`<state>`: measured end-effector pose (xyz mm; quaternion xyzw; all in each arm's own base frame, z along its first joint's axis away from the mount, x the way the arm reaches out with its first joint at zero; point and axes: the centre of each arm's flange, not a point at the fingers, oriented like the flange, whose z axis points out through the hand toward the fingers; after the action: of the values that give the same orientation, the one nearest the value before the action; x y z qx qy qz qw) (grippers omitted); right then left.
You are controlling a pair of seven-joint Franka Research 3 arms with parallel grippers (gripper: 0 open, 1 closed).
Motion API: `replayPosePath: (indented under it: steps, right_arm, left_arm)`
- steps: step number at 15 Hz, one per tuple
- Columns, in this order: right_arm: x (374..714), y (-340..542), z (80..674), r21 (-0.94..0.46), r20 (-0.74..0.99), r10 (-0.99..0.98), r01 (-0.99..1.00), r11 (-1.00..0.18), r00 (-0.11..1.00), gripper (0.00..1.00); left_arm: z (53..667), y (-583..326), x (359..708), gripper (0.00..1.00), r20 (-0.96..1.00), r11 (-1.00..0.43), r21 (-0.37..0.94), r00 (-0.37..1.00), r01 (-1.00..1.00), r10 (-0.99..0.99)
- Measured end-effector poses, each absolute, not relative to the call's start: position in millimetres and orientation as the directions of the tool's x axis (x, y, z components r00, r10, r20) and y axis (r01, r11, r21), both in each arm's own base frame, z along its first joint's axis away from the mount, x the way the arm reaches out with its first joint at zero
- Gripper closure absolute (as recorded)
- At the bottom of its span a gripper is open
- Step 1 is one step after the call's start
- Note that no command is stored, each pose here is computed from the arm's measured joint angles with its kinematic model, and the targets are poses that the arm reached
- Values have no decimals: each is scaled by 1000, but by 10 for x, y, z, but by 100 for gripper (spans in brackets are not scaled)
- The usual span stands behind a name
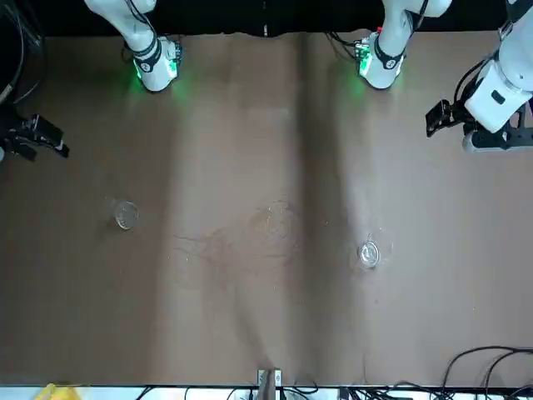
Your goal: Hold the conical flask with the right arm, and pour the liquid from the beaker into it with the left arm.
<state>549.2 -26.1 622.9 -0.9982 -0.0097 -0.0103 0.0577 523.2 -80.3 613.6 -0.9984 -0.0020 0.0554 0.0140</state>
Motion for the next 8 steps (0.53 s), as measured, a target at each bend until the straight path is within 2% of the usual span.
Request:
replayPosePath:
  steps: [8]
  right_arm:
    - [5385, -287, 6386, -115, 50, 13, 19, -993, 999, 0]
  left_arm:
    - [6197, -656, 5182, 0, -128, -999, 26, 991, 35, 32]
